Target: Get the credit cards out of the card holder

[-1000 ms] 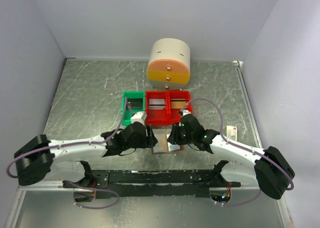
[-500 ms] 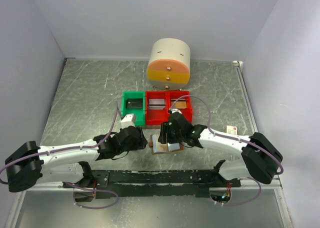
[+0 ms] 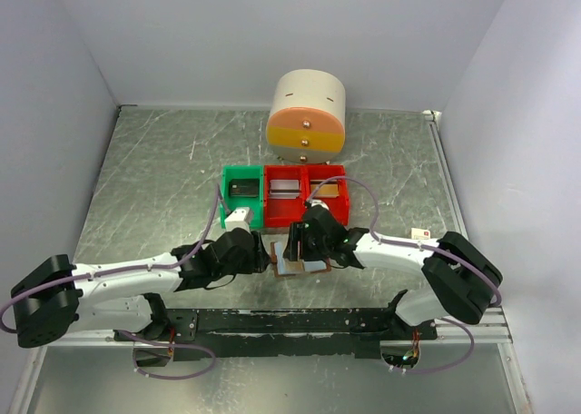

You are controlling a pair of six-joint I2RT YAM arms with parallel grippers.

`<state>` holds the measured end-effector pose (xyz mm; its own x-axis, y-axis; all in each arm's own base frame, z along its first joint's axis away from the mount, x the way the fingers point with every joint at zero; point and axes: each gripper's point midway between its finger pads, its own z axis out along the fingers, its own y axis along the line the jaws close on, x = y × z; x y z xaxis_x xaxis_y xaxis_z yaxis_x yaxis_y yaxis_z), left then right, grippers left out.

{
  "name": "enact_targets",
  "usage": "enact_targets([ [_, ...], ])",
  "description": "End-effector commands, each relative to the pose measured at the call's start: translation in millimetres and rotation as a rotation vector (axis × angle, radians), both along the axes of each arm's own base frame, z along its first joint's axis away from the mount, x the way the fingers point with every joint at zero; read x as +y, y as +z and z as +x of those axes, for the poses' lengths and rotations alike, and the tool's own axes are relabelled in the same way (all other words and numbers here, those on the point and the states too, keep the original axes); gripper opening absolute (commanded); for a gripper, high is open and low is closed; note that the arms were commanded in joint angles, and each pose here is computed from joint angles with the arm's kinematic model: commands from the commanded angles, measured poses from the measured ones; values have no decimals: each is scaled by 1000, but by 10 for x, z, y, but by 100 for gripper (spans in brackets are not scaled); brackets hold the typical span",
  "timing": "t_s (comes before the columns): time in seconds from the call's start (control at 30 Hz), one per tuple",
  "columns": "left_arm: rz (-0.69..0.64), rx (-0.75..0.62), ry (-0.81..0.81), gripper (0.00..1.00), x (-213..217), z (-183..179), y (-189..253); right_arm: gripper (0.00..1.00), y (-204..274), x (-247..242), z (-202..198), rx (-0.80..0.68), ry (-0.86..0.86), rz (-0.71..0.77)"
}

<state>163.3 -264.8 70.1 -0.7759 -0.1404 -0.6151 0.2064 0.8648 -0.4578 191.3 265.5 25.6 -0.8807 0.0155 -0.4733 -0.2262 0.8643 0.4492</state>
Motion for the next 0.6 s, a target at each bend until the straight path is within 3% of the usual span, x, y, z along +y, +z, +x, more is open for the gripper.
enact_targets([
  [0.0,-35,-21,10,58,-80,49,138,60,-131,-194,-24,20,-30,-109],
  [0.3,-35,-37,94,58,93,92,186,64,-204,-215,-18,8,-34,-277],
  [0.57,-34,-42,109,57,155,88,199,61,-332,-182,-31,9,-20,-392],
])
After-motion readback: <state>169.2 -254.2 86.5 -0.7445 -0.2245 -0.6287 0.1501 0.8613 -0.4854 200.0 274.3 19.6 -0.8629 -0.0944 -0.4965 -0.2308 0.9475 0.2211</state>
